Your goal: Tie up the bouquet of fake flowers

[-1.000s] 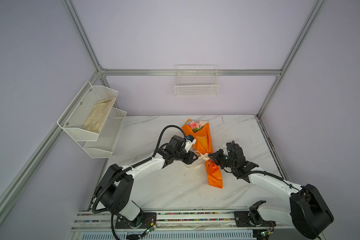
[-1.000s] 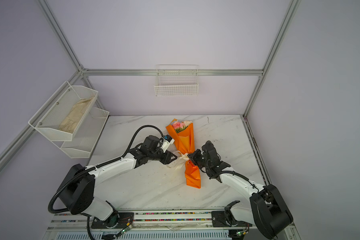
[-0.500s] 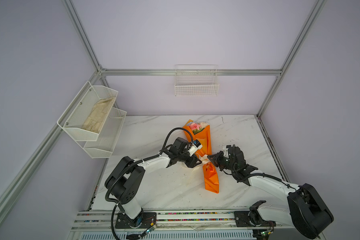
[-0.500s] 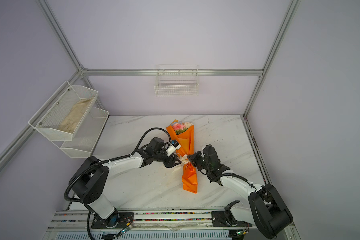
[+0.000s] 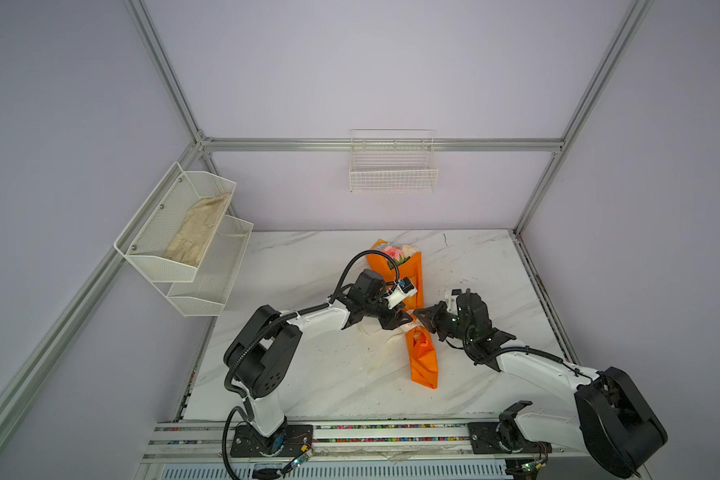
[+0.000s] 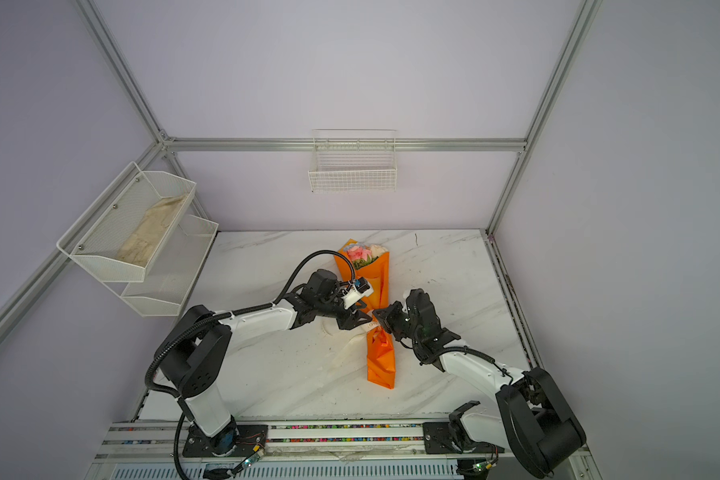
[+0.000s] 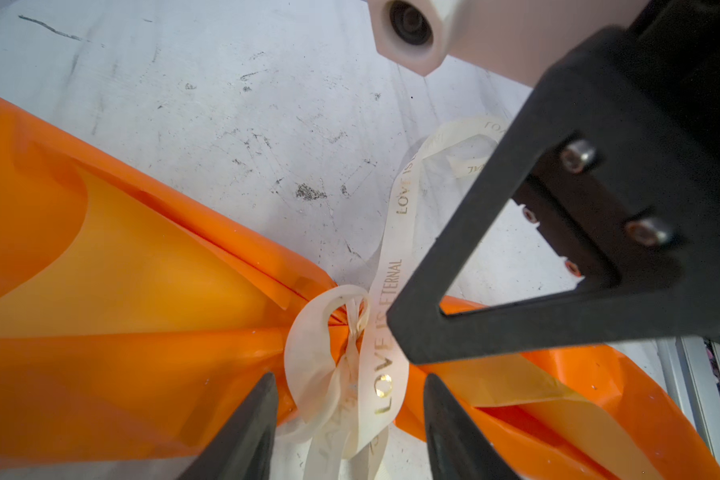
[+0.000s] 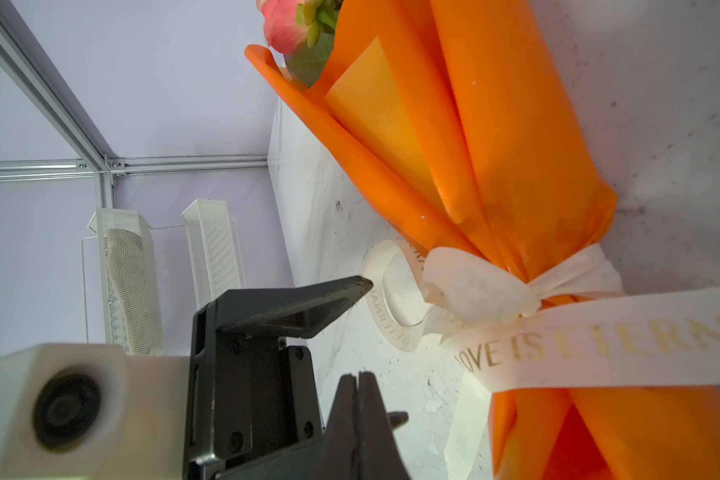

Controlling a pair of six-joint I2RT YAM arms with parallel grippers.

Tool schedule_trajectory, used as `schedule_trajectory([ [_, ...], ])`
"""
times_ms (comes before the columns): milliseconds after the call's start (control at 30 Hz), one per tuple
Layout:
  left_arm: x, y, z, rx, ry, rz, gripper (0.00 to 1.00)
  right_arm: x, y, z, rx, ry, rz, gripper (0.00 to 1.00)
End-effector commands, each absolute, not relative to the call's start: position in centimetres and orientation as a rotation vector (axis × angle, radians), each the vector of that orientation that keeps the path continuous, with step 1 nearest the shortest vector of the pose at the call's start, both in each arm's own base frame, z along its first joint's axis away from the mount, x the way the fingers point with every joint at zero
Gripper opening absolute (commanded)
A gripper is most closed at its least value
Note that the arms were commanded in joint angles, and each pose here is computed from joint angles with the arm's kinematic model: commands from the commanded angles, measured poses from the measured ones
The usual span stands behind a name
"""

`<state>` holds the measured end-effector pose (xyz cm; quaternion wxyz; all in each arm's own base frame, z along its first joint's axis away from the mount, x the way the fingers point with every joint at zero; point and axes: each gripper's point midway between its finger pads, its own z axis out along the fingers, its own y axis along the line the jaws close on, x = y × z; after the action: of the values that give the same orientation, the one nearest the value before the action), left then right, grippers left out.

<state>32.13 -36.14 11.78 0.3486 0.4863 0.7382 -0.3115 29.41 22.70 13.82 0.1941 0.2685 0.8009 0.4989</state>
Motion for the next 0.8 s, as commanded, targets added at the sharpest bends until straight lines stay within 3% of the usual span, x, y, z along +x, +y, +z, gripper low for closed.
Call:
schedule_trajectory([
  [0, 33.8, -38.1, 15.7, 1.284, 1.793, -0.817, 0.55, 29.5, 22.2, 13.1, 0.815, 2.252, 1.363, 0.03],
  [767, 35.0, -38.5, 11.8, 1.325, 1.940, -0.786, 0.38, 29.2, 21.2, 12.7, 0.825, 2.266, 1.293, 0.09],
])
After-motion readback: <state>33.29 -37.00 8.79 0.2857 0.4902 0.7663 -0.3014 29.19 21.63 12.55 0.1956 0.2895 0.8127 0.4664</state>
